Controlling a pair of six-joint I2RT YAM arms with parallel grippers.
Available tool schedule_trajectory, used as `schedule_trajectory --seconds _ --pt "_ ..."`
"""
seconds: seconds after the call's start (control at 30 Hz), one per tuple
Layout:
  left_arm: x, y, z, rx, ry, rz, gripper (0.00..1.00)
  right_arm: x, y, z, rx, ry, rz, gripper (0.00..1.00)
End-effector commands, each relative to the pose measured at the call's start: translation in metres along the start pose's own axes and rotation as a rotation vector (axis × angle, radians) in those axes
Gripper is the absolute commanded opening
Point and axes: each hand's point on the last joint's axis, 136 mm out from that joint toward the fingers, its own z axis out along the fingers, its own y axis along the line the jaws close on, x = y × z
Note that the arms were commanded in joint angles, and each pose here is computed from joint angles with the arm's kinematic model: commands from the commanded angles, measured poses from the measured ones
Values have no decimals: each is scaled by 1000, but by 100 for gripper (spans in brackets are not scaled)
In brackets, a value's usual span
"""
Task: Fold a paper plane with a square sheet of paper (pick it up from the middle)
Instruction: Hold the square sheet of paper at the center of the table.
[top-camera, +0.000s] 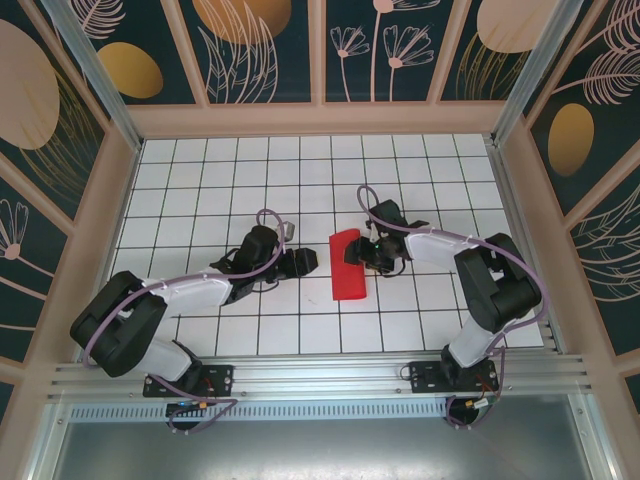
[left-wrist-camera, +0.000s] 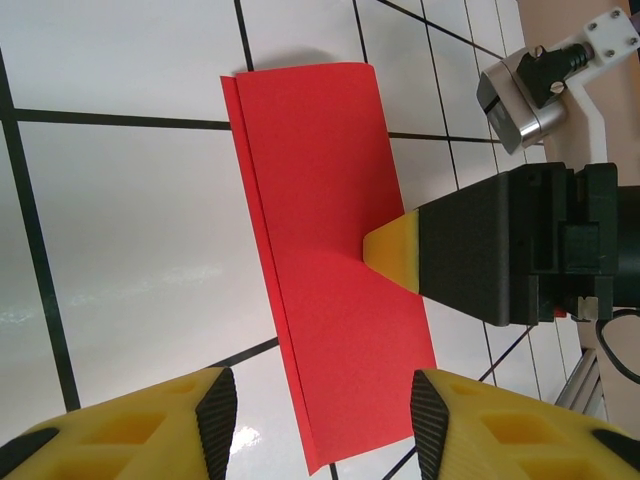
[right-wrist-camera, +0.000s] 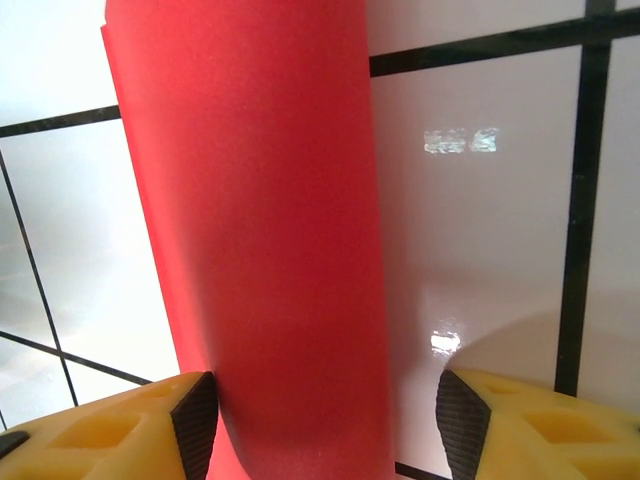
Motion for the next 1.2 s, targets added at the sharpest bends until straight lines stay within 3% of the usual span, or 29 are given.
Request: schedule_trajectory --seconds 0.0,0.53,0.63,0.77,0.97,1.17 --pt "-5 -12 3 38 -1 9 51 2 7 13 4 17 -16 65" --pt "-3 -14 7 45 16 12 47 5 1 20 77 36 -38 65" --pt "-3 -14 9 43 17 12 42 7 -5 23 97 42 -30 64" --pt "-1 -13 17 17 34 11 21 8 -9 24 118 45 -28 64" --pt "1 -19 33 -19 63 29 3 10 -11 26 125 51 -29 64" --pt "5 -18 52 -63 96 33 0 11 -12 25 134 52 -32 64"
